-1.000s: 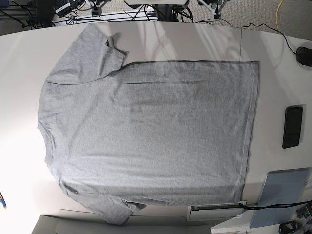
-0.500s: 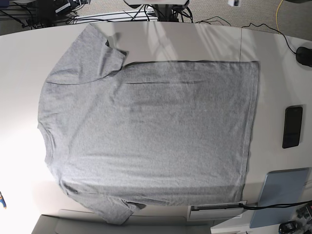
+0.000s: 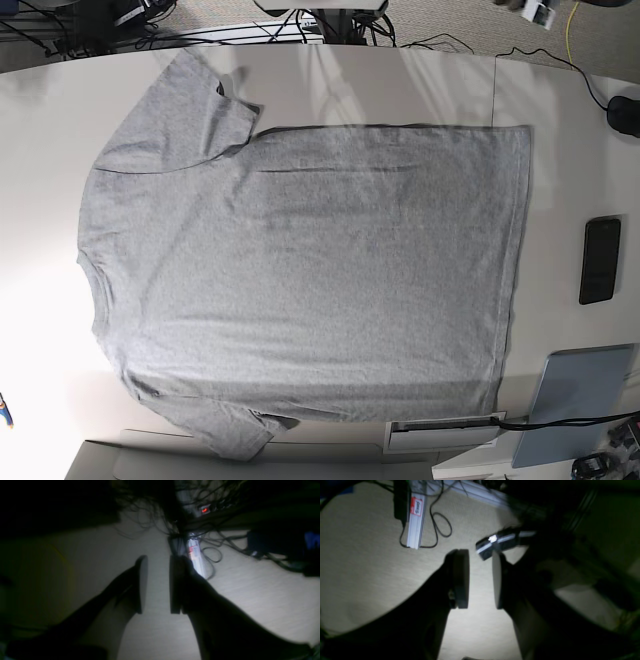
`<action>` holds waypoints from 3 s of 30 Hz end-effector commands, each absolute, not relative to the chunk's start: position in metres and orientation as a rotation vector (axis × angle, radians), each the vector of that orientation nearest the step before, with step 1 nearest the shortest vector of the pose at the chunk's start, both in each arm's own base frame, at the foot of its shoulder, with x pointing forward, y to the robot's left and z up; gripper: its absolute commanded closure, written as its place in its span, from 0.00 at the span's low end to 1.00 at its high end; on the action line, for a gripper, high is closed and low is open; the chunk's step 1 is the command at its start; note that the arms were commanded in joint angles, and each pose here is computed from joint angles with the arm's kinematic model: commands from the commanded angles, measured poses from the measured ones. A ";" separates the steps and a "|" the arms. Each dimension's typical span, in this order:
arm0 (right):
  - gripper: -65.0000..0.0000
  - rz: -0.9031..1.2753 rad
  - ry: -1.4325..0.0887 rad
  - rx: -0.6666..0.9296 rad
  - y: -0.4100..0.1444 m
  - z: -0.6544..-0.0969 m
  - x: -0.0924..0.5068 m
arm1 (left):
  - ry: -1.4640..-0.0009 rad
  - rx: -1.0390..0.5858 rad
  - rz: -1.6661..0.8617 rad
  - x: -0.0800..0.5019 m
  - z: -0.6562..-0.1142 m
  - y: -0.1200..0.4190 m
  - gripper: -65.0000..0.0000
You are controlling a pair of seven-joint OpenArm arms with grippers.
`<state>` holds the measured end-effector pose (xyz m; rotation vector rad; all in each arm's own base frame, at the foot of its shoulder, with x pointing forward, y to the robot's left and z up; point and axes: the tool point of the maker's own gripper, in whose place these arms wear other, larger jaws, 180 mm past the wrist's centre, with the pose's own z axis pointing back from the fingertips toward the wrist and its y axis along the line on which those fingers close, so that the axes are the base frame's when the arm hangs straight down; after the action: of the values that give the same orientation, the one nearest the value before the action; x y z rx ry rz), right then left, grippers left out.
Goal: Fold the T-shirt properly
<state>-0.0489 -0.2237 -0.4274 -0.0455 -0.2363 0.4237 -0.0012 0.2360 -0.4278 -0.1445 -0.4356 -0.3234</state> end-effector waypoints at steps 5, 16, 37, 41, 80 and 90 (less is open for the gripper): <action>0.75 0.607 -0.289 -0.096 -0.228 -0.384 -0.017 | -0.499 -0.055 -0.577 0.041 -0.388 0.246 0.76; 0.75 0.771 -0.493 -0.323 -0.229 -0.326 0.060 | -0.710 0.051 -0.799 0.141 -0.341 0.255 0.72; 0.75 0.923 -0.552 -0.550 -0.262 -0.309 0.131 | -0.637 0.149 -1.038 0.204 -0.416 0.224 0.58; 0.75 0.929 -0.561 -0.553 -0.261 -0.308 0.133 | -0.577 0.163 -1.037 0.196 -0.430 0.236 0.58; 0.75 1.134 -0.479 -0.443 -0.278 -0.344 0.145 | -0.411 0.102 -1.145 0.155 -0.469 0.253 1.00; 0.75 1.358 -0.352 -0.417 -0.278 -0.380 0.143 | -0.441 0.058 -1.104 0.152 -0.476 0.230 1.00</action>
<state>0.1369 -0.2737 -0.3868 -0.3834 -0.3421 1.3489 0.1977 0.2353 -0.4470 0.1623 -0.6286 -1.0587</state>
